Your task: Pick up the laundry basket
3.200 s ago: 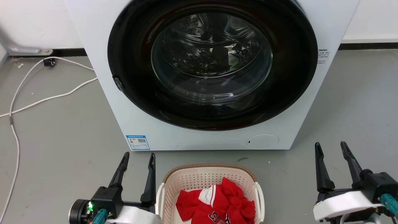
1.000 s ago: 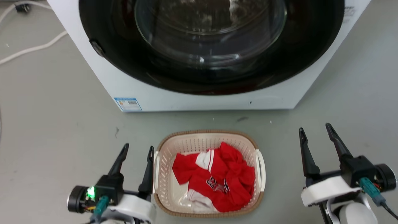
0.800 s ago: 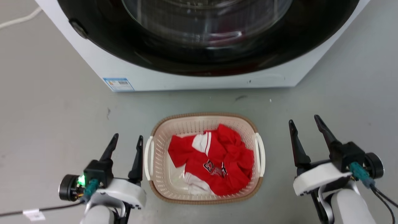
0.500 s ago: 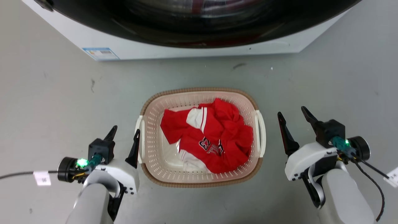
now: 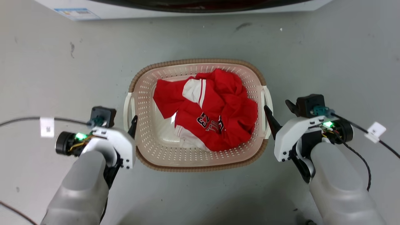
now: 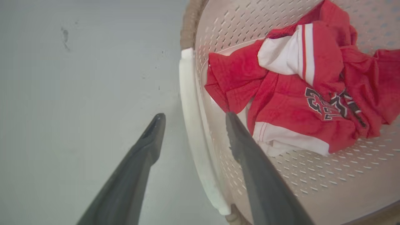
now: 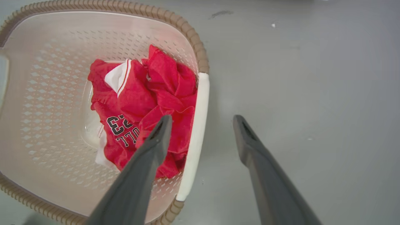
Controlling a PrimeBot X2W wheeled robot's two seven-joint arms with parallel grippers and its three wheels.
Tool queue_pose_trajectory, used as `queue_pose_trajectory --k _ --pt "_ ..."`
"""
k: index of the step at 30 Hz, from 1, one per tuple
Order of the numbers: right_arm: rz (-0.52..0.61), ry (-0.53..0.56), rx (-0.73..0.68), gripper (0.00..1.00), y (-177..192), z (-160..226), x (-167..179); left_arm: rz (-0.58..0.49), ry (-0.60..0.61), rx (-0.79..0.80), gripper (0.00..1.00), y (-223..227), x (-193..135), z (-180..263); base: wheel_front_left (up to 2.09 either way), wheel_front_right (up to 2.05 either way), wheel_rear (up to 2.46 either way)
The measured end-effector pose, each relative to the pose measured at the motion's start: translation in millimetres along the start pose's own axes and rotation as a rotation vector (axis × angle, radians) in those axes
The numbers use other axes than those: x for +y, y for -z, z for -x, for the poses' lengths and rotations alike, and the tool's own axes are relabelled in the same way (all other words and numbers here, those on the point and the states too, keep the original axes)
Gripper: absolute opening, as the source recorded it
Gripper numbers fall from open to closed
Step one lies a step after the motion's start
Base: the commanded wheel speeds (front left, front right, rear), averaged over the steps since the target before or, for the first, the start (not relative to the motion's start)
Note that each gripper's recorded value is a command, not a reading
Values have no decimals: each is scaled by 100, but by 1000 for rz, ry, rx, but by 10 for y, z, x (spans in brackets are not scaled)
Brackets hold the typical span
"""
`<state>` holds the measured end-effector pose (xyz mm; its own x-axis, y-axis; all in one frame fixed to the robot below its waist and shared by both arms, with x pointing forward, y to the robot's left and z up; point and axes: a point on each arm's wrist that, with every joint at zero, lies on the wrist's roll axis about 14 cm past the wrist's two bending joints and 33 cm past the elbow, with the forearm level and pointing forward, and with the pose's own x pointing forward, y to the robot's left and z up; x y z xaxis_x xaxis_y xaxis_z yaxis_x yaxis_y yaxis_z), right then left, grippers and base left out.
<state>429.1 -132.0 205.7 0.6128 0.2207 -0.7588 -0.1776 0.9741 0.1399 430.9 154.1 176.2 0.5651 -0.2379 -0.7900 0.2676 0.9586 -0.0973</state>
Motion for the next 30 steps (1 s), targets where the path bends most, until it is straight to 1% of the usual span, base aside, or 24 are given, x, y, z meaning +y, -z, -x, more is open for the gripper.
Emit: queue_pose_trajectory --k 1,2,7,12,15,19,25,26,27,28,29,30 --pt "-1 -3 26 100 55 -37 2 3 7 21 100 21 -14 -36 0 0 0" --pt "1 -18 79 100 142 -149 29 4 28 80 100 78 -46 -115 0 0 0" --pt "-5 -47 168 100 259 -312 98 10 46 158 100 170 -16 -196 0 0 0" --pt "8 -60 221 100 299 -431 105 2 70 233 100 261 -7 -257 0 0 0" --pt "36 -70 254 100 344 -478 114 -5 87 267 100 297 -15 -288 0 0 0" --pt "22 -65 306 100 444 -496 93 -1 102 309 100 360 -13 -295 0 0 0" --pt "-12 -69 332 100 537 -540 110 0 124 339 100 428 -28 -313 0 0 0" --pt "-10 -70 339 100 560 -537 114 2 126 343 91 438 -35 -313 0 0 0" --pt "-12 -71 348 100 584 -532 115 6 130 346 34 447 -46 -312 0 0 0" --pt "-12 -69 355 49 602 -529 111 13 135 351 0 455 -63 -311 0 0 0" --pt "-13 -67 355 0 602 -534 102 19 142 355 0 466 -85 -309 0 0 0" --pt "-12 -65 350 0 588 -545 94 25 153 355 0 465 -118 -308 0 0 0"
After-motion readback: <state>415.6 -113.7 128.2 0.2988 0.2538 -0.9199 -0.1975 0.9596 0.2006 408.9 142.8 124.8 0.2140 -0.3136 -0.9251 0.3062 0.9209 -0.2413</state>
